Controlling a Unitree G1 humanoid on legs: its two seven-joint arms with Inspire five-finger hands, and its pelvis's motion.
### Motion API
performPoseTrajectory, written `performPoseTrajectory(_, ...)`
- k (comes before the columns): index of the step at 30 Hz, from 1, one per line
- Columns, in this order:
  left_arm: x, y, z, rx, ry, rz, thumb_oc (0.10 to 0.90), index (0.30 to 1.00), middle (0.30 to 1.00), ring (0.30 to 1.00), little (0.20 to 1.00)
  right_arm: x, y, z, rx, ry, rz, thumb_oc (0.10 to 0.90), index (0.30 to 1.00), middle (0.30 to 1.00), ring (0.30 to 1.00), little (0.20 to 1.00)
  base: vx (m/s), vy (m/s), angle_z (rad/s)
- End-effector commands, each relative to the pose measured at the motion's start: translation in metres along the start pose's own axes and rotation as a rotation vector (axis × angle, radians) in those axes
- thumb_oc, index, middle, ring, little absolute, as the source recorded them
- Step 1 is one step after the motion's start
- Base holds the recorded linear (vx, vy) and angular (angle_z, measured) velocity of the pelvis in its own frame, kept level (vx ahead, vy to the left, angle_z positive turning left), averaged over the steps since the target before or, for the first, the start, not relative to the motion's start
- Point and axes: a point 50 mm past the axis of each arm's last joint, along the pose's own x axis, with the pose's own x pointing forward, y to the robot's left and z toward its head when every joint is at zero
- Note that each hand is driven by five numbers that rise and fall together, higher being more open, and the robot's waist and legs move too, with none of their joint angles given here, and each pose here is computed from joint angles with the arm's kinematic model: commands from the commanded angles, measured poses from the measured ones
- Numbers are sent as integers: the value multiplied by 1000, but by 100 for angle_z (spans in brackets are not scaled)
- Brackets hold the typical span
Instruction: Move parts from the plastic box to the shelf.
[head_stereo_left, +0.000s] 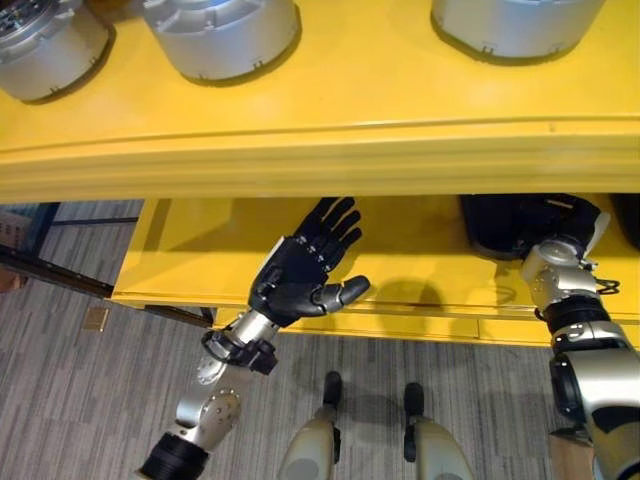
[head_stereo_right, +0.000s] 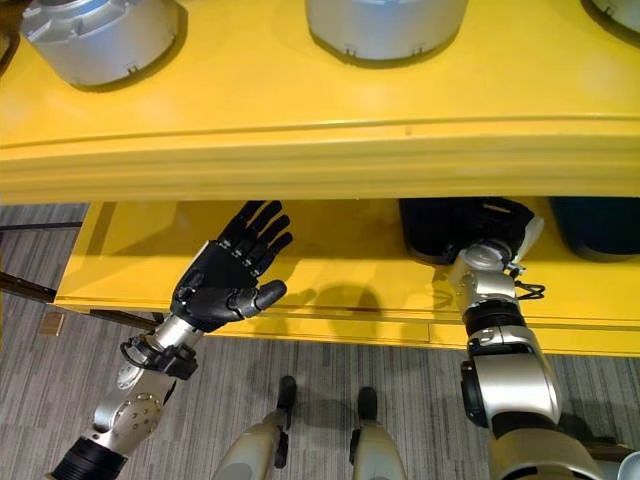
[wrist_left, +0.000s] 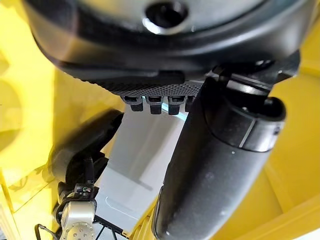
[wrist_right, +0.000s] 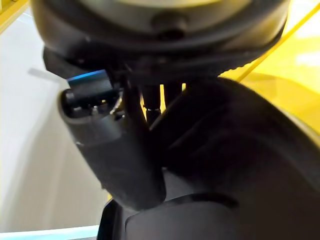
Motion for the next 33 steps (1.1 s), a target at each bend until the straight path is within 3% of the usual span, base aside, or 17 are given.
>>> performPoseTrajectory(1, 25, -18, 33, 43, -208, -141, 900, 1000, 1000, 1000, 1000, -4, 4, -28, -57, 85, 17, 900, 1000, 1000, 1000, 1000, 0, 0, 0)
performPoseTrajectory(12, 23, -18, 32, 31, -205, -144, 900, 1000, 1000, 1000, 1000, -4, 0, -29, -32, 98, -11, 900, 1000, 1000, 1000, 1000, 3, 1, 0)
performPoseTrajectory(33, 19, -20, 26, 18, -201, -147, 900, 1000, 1000, 1000, 1000, -21, 17, -7, 98, -79, 52, 900, 1000, 1000, 1000, 1000, -4, 3, -1)
